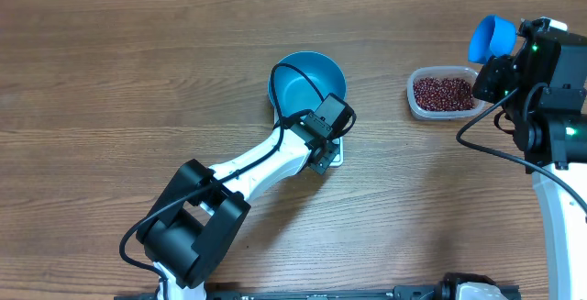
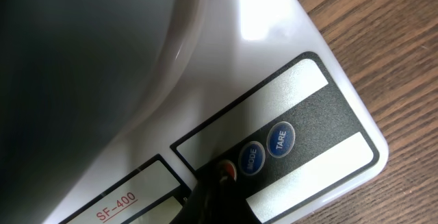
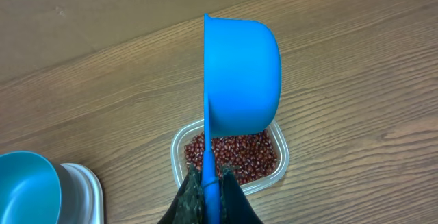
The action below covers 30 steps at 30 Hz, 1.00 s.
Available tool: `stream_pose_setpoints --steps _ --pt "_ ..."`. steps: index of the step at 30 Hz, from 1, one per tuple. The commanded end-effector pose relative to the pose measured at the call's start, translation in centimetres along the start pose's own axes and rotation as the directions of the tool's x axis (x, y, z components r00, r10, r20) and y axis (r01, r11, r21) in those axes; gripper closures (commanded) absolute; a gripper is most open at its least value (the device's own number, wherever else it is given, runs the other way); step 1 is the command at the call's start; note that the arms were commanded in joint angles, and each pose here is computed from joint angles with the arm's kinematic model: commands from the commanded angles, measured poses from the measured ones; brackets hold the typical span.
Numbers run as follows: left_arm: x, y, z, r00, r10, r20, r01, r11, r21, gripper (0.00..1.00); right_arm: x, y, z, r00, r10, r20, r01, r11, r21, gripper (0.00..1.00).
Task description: Scoop item into bowl and weigh 150g on scale
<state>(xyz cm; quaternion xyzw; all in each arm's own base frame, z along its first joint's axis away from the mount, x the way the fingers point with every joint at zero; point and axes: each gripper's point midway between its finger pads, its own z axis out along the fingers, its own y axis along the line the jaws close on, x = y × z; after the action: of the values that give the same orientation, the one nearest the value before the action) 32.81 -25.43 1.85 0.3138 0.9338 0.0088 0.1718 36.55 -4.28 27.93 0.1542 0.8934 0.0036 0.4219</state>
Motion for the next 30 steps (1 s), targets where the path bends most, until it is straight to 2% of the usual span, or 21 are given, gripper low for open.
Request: stream_pose_setpoints --steps 1,30 --pt "1.2 0.5 1.1 0.999 0.015 -0.047 -0.016 1.0 -0.021 0.96 -1.4 0.2 -0.7 0.999 -0.003 0.038 0.004 1.0 -0.008 0.97" --pt "0.4 -0.7 1.1 1.0 -0.008 -0.015 0.009 0.999 0.046 0.96 -1.3 0.2 -0.7 0.999 -0.004 0.034 0.004 1.0 -0.007 0.97"
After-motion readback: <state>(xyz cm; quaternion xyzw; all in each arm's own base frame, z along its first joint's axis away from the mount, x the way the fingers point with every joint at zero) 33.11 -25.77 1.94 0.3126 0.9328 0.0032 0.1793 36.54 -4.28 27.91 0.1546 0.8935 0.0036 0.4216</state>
